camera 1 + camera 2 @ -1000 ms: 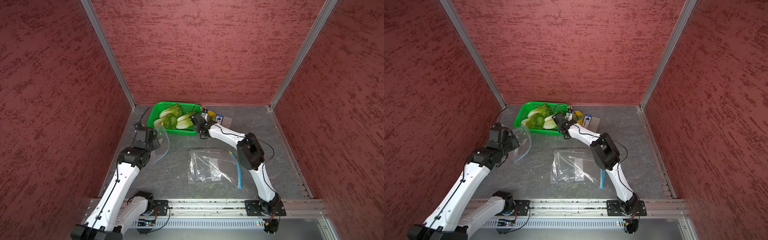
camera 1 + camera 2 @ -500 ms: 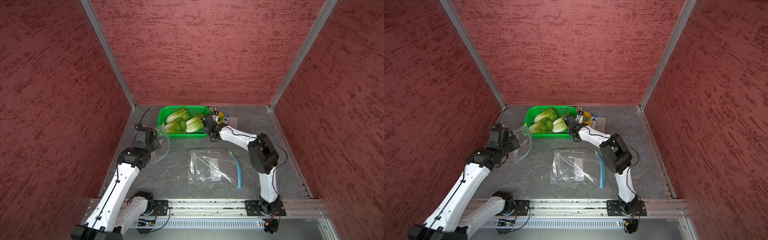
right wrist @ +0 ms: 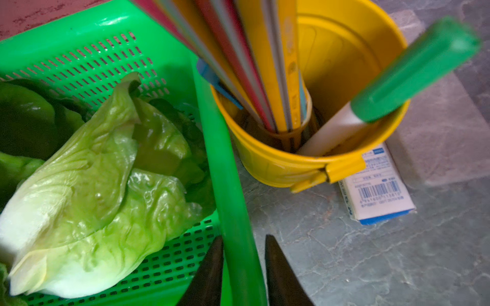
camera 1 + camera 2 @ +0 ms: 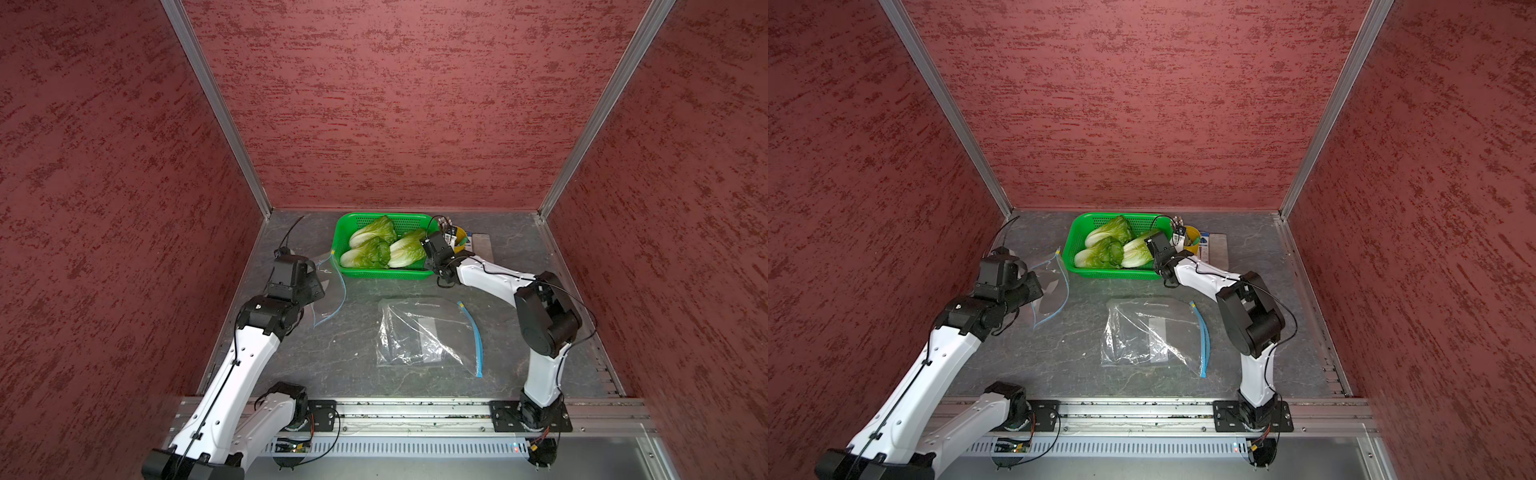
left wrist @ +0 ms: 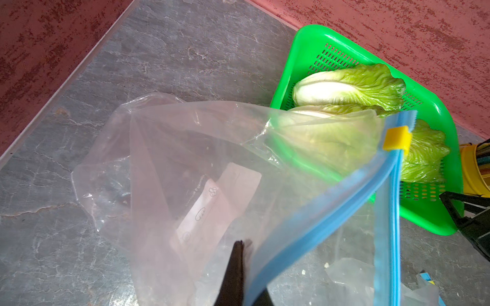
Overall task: Put the chinese cabbages into a zipper bag and zip it
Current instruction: Move the basket to the center of the board.
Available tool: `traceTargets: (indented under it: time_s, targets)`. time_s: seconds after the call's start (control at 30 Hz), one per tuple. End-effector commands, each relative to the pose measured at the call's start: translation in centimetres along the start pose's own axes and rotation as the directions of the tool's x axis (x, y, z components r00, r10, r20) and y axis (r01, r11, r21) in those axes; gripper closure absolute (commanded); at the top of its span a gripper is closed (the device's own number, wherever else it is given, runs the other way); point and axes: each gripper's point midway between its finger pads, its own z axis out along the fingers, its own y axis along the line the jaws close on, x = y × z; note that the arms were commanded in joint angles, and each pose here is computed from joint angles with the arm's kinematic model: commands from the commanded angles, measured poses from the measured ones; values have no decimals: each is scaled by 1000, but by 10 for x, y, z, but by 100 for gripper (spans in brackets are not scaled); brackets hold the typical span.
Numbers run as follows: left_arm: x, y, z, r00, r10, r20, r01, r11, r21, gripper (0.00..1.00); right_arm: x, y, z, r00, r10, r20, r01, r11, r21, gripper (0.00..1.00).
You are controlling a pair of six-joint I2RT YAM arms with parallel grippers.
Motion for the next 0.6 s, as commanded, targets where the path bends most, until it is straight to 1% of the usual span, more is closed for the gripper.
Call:
traceTargets:
  time_s: [0.0,0.1,0.27,0.4,0.47,0.53,0.57]
  targets:
    - [-1,-7,-2,1000,11,16,-11,999,41,100,-12,-8,-10,1000,-2,21,2,1000,9,66]
    - [-1,-9,-3,1000,10,18,-11,999,52,100,-20,-2,-19,1000,-1,30,2,1000,-25,58]
    - [0,-14,-5,1000,14,15,-16,997,80,100,-36,18,-43,999,13,36,-8,991,-137,50]
    - [1,-22,-7,1000,25,5,-25,993,112,100,-43,35,-64,1000,3,25,3,975,-223,48]
    - [2,-27,-9,999,32,2,-32,991,130,100,-46,54,-79,999,-24,25,31,952,-306,46]
    - [4,-34,-10,999,42,-2,-41,987,152,100,-47,78,-92,997,-71,5,67,909,-410,43]
    - [6,-36,-11,999,45,-4,-44,987,157,100,-46,86,-95,996,-88,-8,75,895,-440,42]
